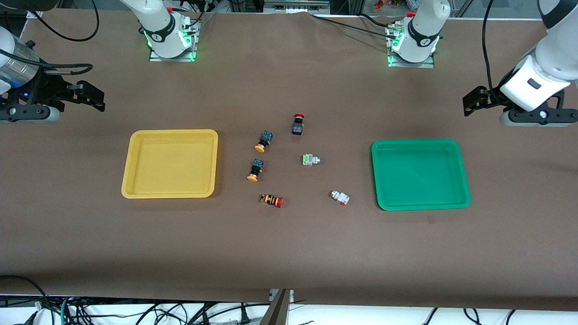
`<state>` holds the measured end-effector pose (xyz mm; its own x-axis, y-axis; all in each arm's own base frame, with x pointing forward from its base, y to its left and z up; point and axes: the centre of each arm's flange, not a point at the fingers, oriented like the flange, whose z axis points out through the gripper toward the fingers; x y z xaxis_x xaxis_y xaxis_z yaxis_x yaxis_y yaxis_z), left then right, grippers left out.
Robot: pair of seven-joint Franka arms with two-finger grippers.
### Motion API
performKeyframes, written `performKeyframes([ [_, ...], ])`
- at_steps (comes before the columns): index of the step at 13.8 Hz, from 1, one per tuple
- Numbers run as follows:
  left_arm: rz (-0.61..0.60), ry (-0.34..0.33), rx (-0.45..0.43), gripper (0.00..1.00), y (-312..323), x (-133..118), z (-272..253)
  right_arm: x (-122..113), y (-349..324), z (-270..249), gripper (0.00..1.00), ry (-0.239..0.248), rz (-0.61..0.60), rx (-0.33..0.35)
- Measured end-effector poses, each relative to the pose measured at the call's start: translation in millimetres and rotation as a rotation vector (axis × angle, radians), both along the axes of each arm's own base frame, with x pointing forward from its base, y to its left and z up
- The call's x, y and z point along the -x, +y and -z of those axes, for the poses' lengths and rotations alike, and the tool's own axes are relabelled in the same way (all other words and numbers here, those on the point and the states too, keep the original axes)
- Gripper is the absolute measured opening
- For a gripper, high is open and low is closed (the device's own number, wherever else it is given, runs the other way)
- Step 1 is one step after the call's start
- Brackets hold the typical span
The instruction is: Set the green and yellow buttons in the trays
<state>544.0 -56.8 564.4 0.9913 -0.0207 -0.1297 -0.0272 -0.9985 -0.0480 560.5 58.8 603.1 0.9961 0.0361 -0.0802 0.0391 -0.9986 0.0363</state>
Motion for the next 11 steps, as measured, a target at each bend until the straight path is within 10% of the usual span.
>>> performKeyframes([
  [5,0.060,0.096,0.049,1.00,-81.9,-30.0,80.0,-24.8,54.9,64.5,1.00,0.060,-0.090,0.018],
  [11,-0.369,-0.012,0.052,1.00,-157.0,-106.9,190.7,-66.3,161.4,242.1,1.00,0.098,0.120,-0.031],
])
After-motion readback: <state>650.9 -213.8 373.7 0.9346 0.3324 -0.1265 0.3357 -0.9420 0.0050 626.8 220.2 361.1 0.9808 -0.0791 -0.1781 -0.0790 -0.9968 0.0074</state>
